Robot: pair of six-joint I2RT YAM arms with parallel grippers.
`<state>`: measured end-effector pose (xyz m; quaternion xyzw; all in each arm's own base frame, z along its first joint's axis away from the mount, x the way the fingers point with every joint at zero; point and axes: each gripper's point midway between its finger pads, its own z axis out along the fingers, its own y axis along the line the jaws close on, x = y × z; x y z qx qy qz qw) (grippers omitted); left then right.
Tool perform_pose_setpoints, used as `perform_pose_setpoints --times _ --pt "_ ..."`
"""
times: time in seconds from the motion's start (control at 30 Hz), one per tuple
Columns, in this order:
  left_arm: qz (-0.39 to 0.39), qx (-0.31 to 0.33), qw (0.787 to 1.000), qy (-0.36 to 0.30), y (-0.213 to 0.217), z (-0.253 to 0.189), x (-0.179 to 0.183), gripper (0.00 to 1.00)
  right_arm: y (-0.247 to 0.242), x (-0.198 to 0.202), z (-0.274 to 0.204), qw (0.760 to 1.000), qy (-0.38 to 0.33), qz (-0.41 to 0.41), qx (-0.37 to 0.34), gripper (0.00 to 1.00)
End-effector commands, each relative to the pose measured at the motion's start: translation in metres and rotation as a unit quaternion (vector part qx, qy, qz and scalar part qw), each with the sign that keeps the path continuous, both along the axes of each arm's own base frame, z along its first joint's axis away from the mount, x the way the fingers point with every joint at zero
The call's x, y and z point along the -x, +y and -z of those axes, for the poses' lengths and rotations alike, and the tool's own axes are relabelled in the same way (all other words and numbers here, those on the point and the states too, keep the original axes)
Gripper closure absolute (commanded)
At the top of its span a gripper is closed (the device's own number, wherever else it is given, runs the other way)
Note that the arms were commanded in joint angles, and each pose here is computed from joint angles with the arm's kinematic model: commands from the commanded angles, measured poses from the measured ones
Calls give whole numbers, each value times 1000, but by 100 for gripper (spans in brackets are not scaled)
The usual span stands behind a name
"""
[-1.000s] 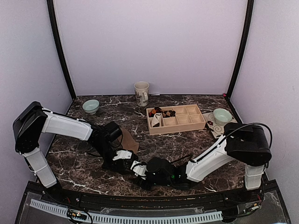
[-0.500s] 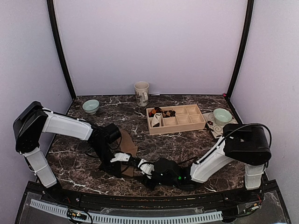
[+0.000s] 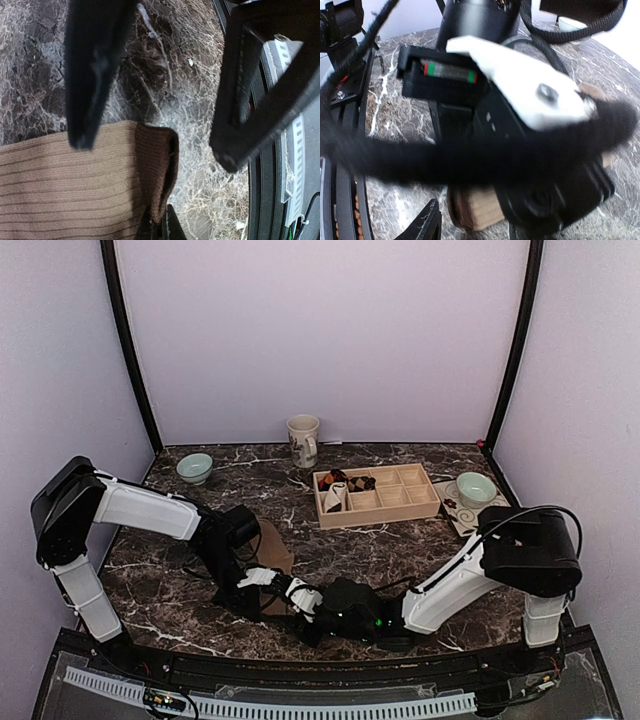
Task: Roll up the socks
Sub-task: Roll the sock at the center of the board.
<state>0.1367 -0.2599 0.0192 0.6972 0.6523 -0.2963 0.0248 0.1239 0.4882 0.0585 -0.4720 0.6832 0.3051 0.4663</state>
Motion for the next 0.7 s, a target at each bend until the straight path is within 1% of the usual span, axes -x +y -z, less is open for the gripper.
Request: perform_pose_setpoints --times 0.0,0.1,0.33,0.4,0.43,0.57,0.63,0.67 --pt "1 -21 1000 19 7 5 6 100 14 6 -1 1000 -1 -19 -9 56" --pt "5 -19 1000 25 8 5 8 100 15 6 9 1000 1 -21 0 58" --pt "14 -20 999 40 10 6 12 100 17 11 24 999 4 -36 15 59" --pt "14 -22 999 41 10 6 10 100 17 9 29 999 5 -32 20 61" --pt "14 -23 999 43 10 6 10 100 17 7 31 999 5 -26 22 64" --pt "12 -24 999 41 10 7 9 100 20 5 37 999 10 -23 28 92" --pt "8 -25 999 37 10 8 6 100 19 5 44 999 14 -25 39 100" --pt "4 -25 999 35 10 8 5 99 18 5 45 999 18 -22 39 100"
